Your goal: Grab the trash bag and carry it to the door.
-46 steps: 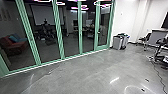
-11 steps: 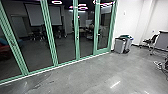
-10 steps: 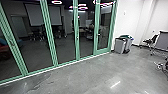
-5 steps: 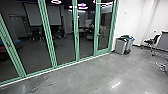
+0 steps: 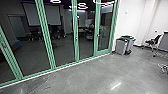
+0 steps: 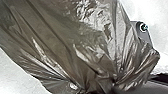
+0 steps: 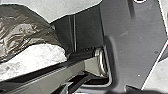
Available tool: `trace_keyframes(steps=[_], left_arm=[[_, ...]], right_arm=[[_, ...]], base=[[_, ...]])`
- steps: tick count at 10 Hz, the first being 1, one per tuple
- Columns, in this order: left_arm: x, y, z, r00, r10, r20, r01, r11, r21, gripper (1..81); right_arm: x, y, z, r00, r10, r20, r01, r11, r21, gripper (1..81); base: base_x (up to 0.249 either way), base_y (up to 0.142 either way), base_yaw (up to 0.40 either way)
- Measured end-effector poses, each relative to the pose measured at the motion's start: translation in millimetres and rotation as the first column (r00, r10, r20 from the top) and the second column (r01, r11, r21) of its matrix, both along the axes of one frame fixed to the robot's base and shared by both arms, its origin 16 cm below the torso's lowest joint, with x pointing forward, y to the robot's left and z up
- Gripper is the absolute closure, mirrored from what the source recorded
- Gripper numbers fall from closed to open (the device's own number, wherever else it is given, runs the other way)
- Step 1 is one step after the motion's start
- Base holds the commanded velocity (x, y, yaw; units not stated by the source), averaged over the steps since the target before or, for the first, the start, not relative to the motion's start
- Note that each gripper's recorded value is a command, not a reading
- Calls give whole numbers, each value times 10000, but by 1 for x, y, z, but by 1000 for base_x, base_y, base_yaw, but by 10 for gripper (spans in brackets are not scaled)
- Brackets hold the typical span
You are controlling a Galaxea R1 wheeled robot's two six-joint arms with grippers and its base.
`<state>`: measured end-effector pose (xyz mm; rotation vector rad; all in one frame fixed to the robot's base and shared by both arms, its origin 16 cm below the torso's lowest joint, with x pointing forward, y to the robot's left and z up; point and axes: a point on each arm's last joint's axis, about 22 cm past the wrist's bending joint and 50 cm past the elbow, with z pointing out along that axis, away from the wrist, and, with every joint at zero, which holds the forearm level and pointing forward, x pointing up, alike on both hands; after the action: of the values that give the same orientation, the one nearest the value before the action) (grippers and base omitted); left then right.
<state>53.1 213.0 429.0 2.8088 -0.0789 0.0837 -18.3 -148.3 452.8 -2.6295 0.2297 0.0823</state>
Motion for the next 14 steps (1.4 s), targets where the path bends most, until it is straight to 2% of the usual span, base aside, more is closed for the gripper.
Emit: trace_keyframes(steps=[2,14], left_arm=[[2,-5,0,10000,-12,9,12,10000,-64,811],[-1,-5,0,10000,-13,-15,13,10000,-60,811]], right_arm=[[1,-7,-1,10000,-12,13,12,9999,-104,10],[-1,-7,-1,10000,-14,1,14,10000,-98,10]], base=[[164,-72,0],[164,-69,0]])
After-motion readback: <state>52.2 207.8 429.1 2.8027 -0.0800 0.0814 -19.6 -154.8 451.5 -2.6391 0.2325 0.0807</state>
